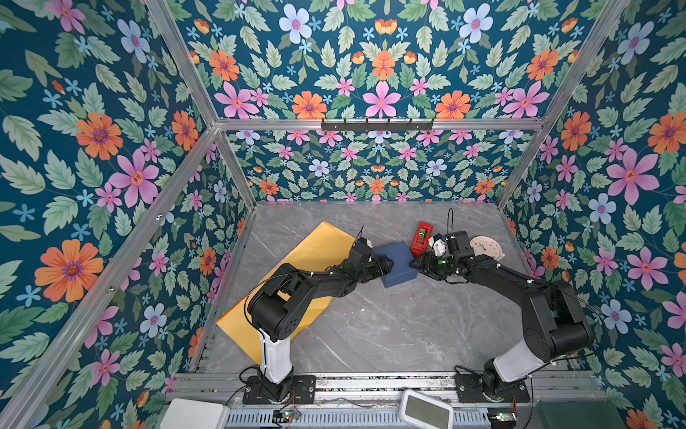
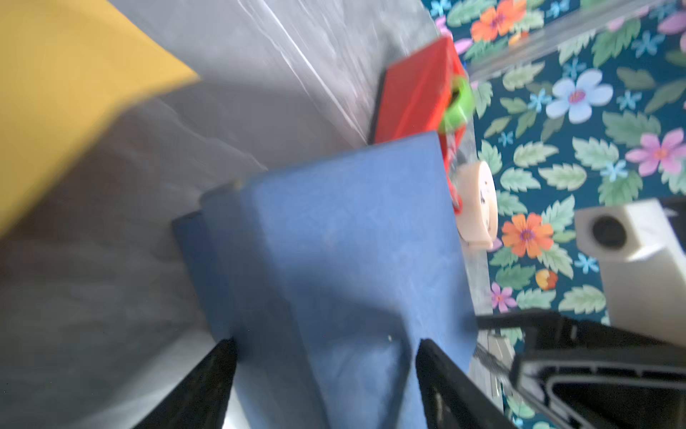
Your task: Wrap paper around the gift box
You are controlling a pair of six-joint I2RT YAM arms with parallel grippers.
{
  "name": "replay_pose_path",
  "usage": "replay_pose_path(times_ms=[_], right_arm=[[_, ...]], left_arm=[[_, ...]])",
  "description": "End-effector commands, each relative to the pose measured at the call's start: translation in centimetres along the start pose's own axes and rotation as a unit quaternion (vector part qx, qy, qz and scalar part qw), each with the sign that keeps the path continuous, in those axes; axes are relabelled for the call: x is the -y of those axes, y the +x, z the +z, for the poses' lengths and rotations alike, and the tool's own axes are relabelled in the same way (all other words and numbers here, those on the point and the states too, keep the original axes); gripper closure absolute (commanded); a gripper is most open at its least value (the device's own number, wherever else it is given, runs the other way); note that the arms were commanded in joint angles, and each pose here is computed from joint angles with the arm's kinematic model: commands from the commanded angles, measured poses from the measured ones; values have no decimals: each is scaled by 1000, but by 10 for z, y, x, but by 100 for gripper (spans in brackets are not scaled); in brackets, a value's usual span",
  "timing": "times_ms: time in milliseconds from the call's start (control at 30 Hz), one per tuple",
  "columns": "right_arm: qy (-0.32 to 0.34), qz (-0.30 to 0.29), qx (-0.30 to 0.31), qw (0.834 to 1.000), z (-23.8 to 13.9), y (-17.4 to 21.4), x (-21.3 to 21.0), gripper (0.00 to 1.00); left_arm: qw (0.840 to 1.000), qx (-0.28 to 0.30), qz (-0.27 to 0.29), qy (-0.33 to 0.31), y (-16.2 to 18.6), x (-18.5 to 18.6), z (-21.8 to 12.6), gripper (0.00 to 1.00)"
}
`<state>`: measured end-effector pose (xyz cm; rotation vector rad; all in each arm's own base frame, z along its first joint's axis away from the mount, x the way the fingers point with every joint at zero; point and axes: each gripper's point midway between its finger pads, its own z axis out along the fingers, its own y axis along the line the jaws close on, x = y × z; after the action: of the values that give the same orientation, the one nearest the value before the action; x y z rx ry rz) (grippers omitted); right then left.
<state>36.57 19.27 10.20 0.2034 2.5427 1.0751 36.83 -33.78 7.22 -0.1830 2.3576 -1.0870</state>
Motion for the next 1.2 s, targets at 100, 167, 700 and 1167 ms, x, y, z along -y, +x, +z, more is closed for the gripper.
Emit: replay_pose_path(times_ms=[100, 167, 700, 1167], right_arm=[[-25, -3, 11, 1000, 34, -29, -25, 42], [-26, -6, 22, 999, 41, -44, -30, 42], [51, -100, 82, 990, -54, -14, -34, 29], [36, -80, 106, 991, -86, -11, -28, 26]], left_arm=[[1000, 7, -11, 28, -34, 0, 9, 23], [1000, 14, -7, 25, -53, -4, 13, 22], [944, 65, 215, -240, -96, -77, -100, 8], [860, -22, 311, -403, -83, -130, -64, 34]])
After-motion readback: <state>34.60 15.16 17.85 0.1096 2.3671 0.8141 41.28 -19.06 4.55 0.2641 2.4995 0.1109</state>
